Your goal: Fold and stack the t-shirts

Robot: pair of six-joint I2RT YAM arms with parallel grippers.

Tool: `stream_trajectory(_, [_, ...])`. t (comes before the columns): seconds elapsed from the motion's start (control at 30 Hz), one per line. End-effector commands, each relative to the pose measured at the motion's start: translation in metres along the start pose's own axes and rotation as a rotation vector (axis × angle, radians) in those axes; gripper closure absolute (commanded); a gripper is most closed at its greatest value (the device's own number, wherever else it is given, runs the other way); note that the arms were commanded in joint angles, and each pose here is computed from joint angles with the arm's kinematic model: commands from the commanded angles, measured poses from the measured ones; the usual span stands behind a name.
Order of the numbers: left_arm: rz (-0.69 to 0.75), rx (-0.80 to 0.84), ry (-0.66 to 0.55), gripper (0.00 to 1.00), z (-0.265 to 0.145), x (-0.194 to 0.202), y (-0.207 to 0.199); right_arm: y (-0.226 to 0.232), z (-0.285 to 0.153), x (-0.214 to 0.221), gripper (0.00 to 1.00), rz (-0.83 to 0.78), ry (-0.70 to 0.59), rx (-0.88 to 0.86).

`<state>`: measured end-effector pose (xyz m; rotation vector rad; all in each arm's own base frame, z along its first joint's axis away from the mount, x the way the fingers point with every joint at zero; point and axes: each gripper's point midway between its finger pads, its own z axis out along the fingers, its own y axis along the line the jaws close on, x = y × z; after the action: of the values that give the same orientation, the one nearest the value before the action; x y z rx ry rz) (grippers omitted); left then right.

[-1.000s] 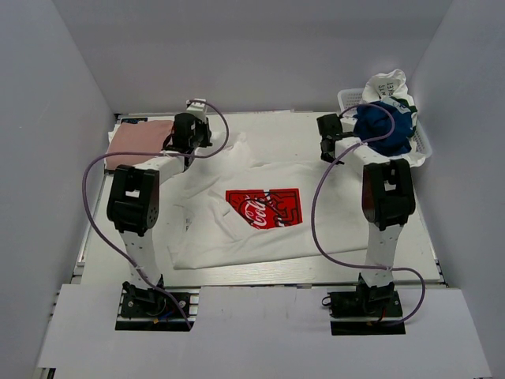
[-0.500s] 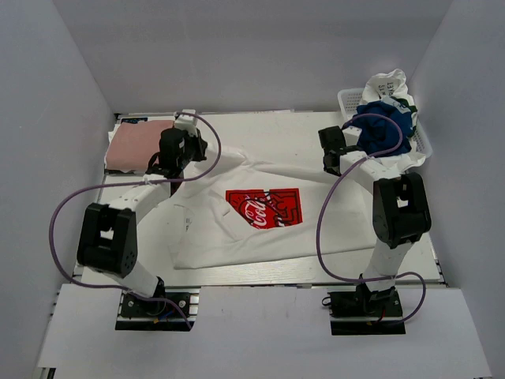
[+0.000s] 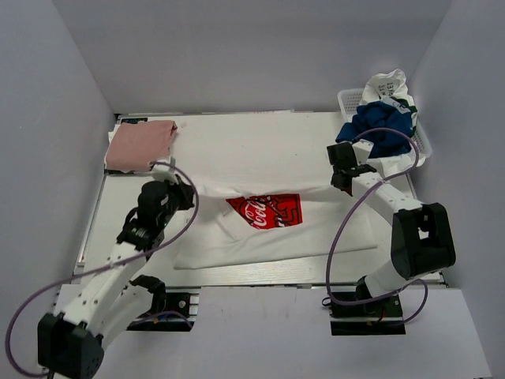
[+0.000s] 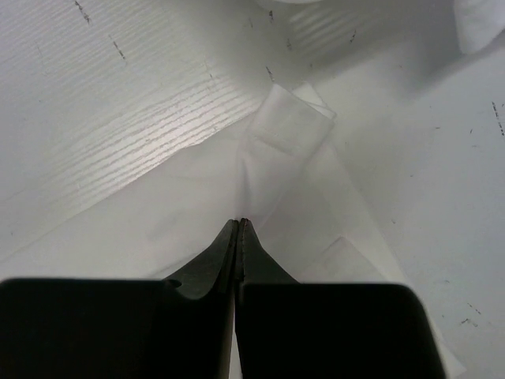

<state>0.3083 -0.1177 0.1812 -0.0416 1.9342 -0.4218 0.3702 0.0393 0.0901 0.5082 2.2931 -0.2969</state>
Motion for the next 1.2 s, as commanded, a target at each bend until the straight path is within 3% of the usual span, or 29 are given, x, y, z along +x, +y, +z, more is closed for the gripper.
stream_trajectory(0.0, [-0.145, -0.098, 0.02, 1.0, -0.034, 0.025, 0.02, -0.011, -0.011, -0.009, 1.0, 0.04, -0.049, 0.008])
stream_trajectory(0.07, [-0.207, -0.118, 0.055, 1.0, -0.045, 0.047, 0.026, -0.013, -0.012, -0.004, 1.0, 0.039, -0.048, -0.001])
stream_trajectory(0.13, [-0.248, -0.059, 0.037, 1.0, -0.055, 0.049, 0.018, -0.009, -0.011, -0.002, 1.0, 0.037, -0.038, -0.029])
stream_trajectory(0.23, [-0.323, 0.031, 0.11, 1.0, -0.06, 0.072, 0.002, -0.008, -0.009, 0.004, 1.0, 0.036, -0.018, -0.027])
stream_trajectory(0.3, [-0.369, 0.002, 0.177, 1.0, -0.067, 0.088, 0.005, -0.01, -0.008, 0.005, 1.0, 0.033, -0.016, -0.015])
stream_trajectory(0.47, [-0.467, -0.034, 0.193, 1.0, -0.084, 0.099, 0.009, -0.011, -0.005, 0.019, 1.0, 0.023, 0.021, -0.024])
stream_trajectory(0.7, [-0.661, -0.125, 0.406, 1.0, -0.101, 0.156, 0.011, -0.029, 0.002, 0.044, 1.0, 0.037, 0.08, 0.056])
stream_trajectory(0.83, [-0.68, -0.104, 0.438, 1.0, -0.116, 0.154, 0.004, -0.031, 0.004, 0.048, 1.0, 0.055, 0.092, 0.056])
stream_trajectory(1.07, [-0.671, 0.108, 0.467, 1.0, -0.127, 0.141, -0.03, -0.028, 0.007, 0.045, 1.0, 0.059, 0.087, 0.043])
stream_trajectory(1.17, [-0.649, 0.107, 0.491, 1.0, -0.131, 0.138, -0.032, -0.025, 0.007, 0.044, 1.0, 0.06, 0.09, 0.035])
